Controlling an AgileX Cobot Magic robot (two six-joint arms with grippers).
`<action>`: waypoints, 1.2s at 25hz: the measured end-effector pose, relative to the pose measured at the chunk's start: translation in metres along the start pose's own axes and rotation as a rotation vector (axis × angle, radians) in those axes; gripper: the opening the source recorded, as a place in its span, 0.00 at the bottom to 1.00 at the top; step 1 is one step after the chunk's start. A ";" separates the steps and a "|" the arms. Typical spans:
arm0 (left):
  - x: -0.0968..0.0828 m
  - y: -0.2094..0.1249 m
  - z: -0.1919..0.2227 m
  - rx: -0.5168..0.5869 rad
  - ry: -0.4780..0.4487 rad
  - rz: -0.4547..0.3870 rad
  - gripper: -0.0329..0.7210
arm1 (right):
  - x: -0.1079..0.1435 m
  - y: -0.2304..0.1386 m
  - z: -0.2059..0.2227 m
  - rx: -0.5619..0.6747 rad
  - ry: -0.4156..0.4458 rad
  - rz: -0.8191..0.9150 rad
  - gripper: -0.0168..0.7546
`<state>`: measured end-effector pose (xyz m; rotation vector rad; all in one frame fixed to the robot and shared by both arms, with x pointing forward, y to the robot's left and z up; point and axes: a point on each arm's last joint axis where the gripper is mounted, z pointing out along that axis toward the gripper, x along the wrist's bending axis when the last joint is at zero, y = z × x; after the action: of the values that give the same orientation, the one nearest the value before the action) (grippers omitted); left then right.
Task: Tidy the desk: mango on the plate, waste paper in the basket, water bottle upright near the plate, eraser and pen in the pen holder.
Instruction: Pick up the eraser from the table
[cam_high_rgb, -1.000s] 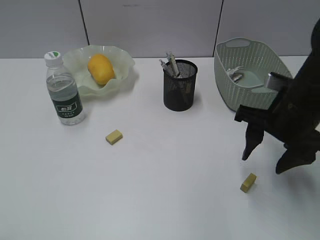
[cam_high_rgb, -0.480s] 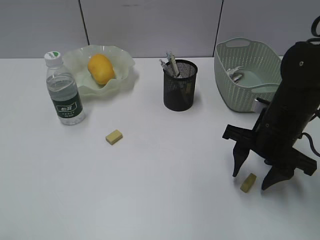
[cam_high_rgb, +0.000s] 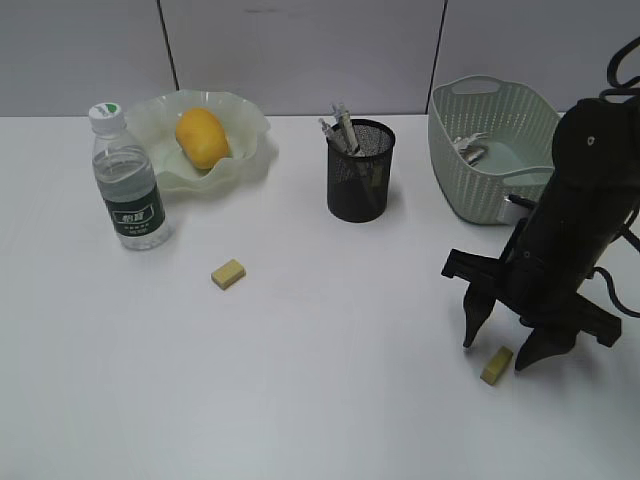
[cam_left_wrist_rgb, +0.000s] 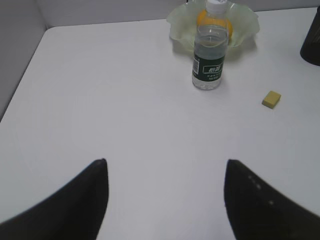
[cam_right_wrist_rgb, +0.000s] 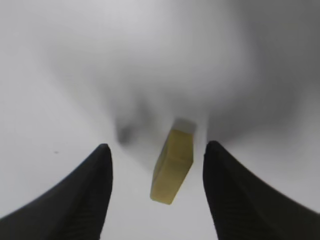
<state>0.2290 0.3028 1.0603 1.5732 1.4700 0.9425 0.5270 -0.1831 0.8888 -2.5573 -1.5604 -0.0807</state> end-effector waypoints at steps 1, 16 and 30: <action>0.000 0.000 0.000 0.000 0.000 0.000 0.77 | 0.000 0.000 0.000 -0.005 0.003 -0.001 0.62; 0.000 0.000 0.000 0.000 0.002 0.001 0.77 | 0.000 0.001 0.000 -0.009 0.003 -0.002 0.53; 0.000 0.000 0.000 0.000 0.003 0.002 0.77 | -0.003 -0.001 0.014 0.047 -0.041 0.010 0.53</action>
<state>0.2291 0.3031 1.0603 1.5739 1.4710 0.9463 0.5246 -0.1833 0.8748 -2.5462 -1.5442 0.0099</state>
